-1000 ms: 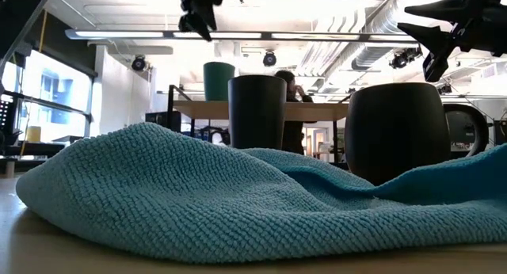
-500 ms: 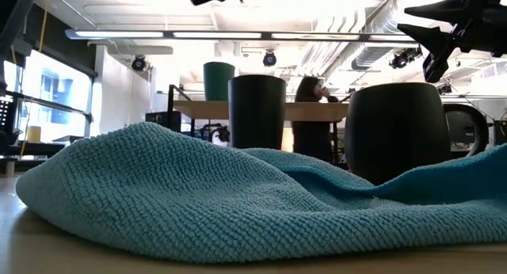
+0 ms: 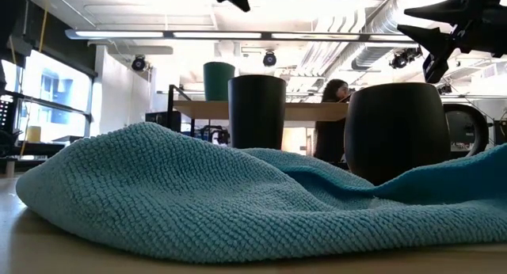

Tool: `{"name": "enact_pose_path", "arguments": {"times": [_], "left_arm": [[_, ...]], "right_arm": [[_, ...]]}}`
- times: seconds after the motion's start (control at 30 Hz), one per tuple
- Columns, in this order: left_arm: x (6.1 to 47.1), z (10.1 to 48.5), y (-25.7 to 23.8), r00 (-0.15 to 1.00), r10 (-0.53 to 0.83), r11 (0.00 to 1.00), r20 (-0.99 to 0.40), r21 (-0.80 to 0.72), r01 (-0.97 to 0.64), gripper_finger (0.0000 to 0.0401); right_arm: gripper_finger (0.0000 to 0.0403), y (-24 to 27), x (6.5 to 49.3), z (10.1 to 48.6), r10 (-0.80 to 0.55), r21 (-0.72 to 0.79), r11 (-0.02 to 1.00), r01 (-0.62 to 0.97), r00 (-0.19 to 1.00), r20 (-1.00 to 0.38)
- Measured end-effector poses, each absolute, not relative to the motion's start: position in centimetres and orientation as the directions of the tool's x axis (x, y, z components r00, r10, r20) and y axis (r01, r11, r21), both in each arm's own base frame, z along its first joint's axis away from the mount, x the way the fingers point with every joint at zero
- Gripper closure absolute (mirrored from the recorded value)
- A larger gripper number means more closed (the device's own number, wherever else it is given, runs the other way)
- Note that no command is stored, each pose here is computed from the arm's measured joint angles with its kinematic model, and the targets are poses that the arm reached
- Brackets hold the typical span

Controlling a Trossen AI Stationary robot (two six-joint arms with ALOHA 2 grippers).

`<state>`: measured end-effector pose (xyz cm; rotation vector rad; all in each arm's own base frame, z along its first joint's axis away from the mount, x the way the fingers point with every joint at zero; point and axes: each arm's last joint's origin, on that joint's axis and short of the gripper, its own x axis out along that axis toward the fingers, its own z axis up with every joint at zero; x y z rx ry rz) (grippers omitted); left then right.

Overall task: Stack small to large cups/mugs on shelf
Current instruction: Put the black cup on the shelf

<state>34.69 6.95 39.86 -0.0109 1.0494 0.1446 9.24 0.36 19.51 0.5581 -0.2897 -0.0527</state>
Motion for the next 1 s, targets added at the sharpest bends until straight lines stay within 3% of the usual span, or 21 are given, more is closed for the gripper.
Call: {"name": "enact_pose_path", "arguments": {"times": [0.5, 1.0], "left_arm": [[36.7, 33.3, 5.9, 0.426, 0.058, 0.987, -0.903, -0.012, -0.162, 0.0196], [37.6, 32.4, 6.1, 0.455, 0.05, 0.988, -0.889, -0.025, -0.155, 0.0196]], "right_arm": [[0.0299, 0.4, 9.4, 19.1, -0.118, 0.552, 0.834, -0.021, 0.97, 0.215], [0.0299, 0.4, 9.3, 19.1, -0.117, 0.552, 0.834, -0.022, 0.97, 0.215]]}}
